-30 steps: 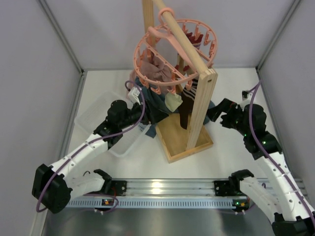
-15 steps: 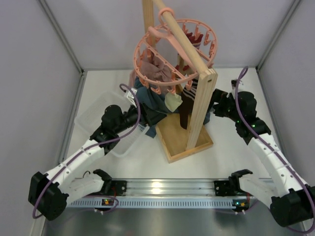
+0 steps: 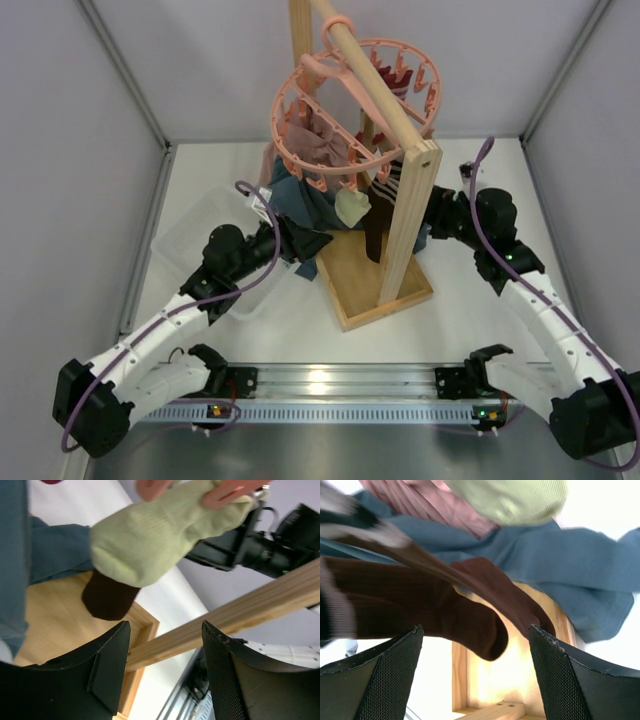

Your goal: Remove the socks clipped to the hanger

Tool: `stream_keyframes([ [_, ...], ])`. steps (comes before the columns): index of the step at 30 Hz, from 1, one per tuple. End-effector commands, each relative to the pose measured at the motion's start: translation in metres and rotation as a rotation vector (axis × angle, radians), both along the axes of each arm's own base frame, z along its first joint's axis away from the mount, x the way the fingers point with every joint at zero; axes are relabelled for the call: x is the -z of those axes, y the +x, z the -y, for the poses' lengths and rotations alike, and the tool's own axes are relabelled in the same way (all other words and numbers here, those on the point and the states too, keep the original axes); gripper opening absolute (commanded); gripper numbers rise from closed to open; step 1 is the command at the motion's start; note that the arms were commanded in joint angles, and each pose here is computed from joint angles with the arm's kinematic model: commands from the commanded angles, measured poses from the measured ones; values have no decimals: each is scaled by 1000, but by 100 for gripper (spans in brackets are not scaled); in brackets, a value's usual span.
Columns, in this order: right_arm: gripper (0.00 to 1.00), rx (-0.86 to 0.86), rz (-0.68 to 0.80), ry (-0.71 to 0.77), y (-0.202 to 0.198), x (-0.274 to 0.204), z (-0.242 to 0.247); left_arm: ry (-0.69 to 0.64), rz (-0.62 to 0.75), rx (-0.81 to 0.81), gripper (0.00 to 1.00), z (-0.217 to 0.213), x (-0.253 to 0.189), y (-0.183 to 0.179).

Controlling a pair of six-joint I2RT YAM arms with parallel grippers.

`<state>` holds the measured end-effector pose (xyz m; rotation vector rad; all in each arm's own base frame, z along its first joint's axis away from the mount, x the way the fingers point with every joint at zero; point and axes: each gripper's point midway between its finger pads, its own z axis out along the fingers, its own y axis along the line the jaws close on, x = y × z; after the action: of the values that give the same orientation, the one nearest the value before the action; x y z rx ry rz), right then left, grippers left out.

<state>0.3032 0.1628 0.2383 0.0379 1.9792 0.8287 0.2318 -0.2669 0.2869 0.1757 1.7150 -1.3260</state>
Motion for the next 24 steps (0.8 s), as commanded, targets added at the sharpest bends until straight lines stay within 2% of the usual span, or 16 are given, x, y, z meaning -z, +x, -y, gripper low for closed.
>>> stream_keyframes([
  [1, 82, -23, 129, 25, -3, -51, -5, 12, 70, -136, 63, -14, 0, 18],
  [7, 83, 6, 145, -17, -1, -46, 3, 8, 145, -402, 61, -68, -15, 24],
  [9, 83, 32, 180, -1, 0, -53, 7, 37, 191, -414, 61, -73, -28, 22],
  [11, 83, 20, 217, 21, 1, -65, 3, 119, 160, -421, 62, -74, -19, 26],
  [15, 84, 20, 172, 16, 5, -63, 2, 173, 168, -455, 62, -80, -41, 32],
  [20, 85, 31, 140, 4, 4, -49, 4, 152, 198, -480, 64, -84, -70, 32],
  [24, 85, 5, 143, 13, 2, -50, 0, 130, 229, -384, 64, -65, -94, 29],
])
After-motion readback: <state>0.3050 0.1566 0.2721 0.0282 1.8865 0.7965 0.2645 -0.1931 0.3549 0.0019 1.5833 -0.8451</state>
